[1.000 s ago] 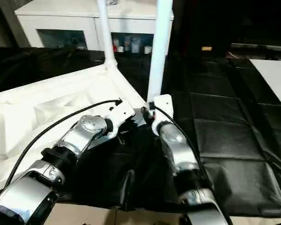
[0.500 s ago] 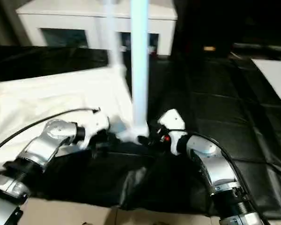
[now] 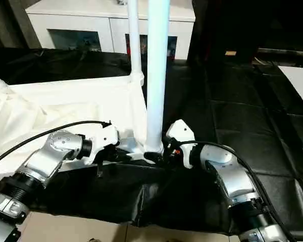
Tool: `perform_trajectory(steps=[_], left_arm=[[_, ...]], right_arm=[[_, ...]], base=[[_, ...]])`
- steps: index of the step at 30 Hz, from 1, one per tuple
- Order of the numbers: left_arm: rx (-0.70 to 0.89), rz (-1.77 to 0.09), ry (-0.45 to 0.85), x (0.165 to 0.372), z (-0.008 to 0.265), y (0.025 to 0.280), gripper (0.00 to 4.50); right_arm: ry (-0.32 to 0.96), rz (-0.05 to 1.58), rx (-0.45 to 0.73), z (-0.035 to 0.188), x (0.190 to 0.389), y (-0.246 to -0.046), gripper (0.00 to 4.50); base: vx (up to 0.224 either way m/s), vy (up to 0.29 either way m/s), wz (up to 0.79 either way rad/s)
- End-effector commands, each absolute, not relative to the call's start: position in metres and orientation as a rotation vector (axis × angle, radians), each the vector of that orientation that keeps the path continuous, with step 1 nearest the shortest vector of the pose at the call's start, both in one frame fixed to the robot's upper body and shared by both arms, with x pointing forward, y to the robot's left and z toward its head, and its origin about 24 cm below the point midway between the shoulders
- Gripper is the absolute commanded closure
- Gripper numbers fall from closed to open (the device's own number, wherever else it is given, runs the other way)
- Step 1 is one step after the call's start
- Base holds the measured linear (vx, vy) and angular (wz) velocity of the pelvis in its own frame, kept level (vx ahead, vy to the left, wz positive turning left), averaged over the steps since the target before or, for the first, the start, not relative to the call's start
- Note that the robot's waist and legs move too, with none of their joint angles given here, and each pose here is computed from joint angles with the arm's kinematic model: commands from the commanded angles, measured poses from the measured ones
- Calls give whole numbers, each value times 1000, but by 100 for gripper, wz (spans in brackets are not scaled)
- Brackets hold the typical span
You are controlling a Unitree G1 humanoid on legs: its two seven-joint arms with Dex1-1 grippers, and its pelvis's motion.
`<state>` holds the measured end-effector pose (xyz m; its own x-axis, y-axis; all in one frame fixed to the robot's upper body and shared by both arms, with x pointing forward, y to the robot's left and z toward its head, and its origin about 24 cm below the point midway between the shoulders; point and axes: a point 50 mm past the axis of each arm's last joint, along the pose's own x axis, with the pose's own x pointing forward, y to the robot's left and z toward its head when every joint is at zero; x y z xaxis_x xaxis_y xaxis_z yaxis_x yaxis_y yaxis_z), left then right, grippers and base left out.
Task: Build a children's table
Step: Rotate leg to tighten
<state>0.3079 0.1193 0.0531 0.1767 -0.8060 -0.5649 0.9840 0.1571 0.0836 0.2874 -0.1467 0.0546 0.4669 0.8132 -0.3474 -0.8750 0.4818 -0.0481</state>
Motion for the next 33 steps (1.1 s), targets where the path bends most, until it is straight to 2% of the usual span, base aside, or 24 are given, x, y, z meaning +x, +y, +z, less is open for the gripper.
perform_trajectory(steps=[1, 8, 14, 20, 21, 23, 26, 28, 29, 33], left_arm=[[496, -1377, 416, 304, 56, 113, 450], [495, -1381, 420, 304, 57, 112, 450], [496, -1383, 424, 304, 56, 112, 450], [496, -1202, 432, 320, 48, 104, 450], [479, -1151, 432, 326, 46, 98, 450], [476, -1132, 430, 328, 46, 96, 450], [448, -1001, 416, 341, 48, 81, 450], [435, -950, 409, 346, 49, 76, 450], [428, -889, 400, 352, 51, 71, 450], [425, -876, 388, 355, 52, 68, 450]], right_arm=[[284, 1060, -242, 58, 290, -145, 131], [286, 1053, -222, 55, 291, -145, 180], [288, 1052, -216, 53, 291, -145, 185], [305, 697, -176, 40, 311, -148, 185], [316, 567, -158, 36, 316, -150, 185], [322, 528, -148, 35, 318, -150, 186], [366, 319, -100, 27, 323, -149, 186], [380, 262, -84, 25, 324, -145, 186], [396, 204, -57, 23, 326, -134, 186], [395, 202, -74, 24, 327, -116, 186]], base=[[0, 0, 0], [0, 0, 0], [0, 0, 0], [0, 0, 0], [0, 0, 0], [0, 0, 0], [0, 0, 0], [0, 0, 0], [0, 0, 0], [0, 0, 0]])
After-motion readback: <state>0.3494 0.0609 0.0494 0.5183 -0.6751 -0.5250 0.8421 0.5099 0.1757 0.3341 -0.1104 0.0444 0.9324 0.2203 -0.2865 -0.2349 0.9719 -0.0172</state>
